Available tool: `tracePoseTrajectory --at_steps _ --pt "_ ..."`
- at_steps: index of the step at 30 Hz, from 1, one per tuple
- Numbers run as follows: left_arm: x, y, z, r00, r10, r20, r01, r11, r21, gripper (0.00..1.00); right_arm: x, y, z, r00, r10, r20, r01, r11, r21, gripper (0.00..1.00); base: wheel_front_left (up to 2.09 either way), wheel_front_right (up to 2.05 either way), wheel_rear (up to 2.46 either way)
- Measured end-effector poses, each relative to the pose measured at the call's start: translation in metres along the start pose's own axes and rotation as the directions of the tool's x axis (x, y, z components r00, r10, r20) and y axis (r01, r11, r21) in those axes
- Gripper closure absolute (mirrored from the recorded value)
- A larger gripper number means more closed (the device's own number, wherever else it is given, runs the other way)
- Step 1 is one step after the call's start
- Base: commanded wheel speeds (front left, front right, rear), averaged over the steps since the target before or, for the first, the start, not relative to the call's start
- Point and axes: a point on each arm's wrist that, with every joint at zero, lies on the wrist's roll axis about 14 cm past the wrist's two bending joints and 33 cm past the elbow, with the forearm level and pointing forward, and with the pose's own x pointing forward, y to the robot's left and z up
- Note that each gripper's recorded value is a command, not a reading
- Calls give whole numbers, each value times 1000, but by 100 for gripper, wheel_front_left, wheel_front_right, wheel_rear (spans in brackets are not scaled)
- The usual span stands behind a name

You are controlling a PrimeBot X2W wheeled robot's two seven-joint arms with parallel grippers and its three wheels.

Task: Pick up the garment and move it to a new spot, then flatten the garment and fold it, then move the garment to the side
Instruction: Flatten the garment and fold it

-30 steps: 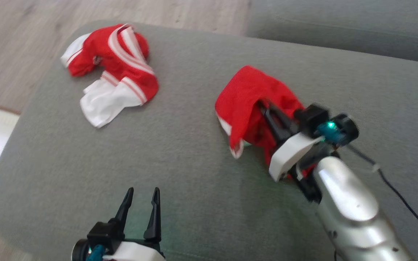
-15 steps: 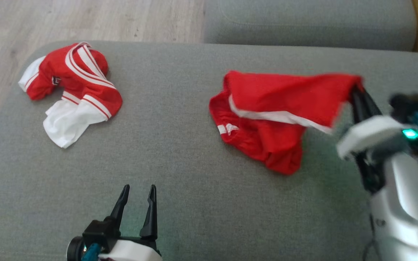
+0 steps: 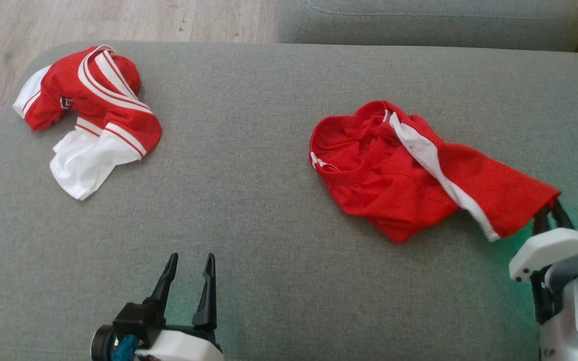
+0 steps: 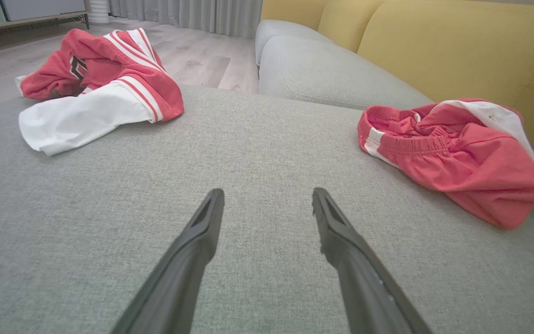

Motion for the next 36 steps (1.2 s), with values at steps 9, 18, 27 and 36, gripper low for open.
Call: tracePoseTrajectory --at_steps 9,18,27,36 --pt "-2 -1 4 1000 -4 16 4 1000 5 0 -7 -19 14 995 -53 85 55 998 -19 0 0 0 0" --pt "-4 -2 7 1000 -1 27 1 1000 3 0 0 73 85 949 211 234 -185 974 -129 0 0 0 0" --pt "-9 10 3 999 50 18 -50 999 -18 0 16 170 75 907 421 8 -394 857 -332 0 0 0 0" --pt "-21 30 -5 991 135 1 -135 990 -48 0 46 165 36 911 327 -250 -411 760 -503 0 0 0 0"
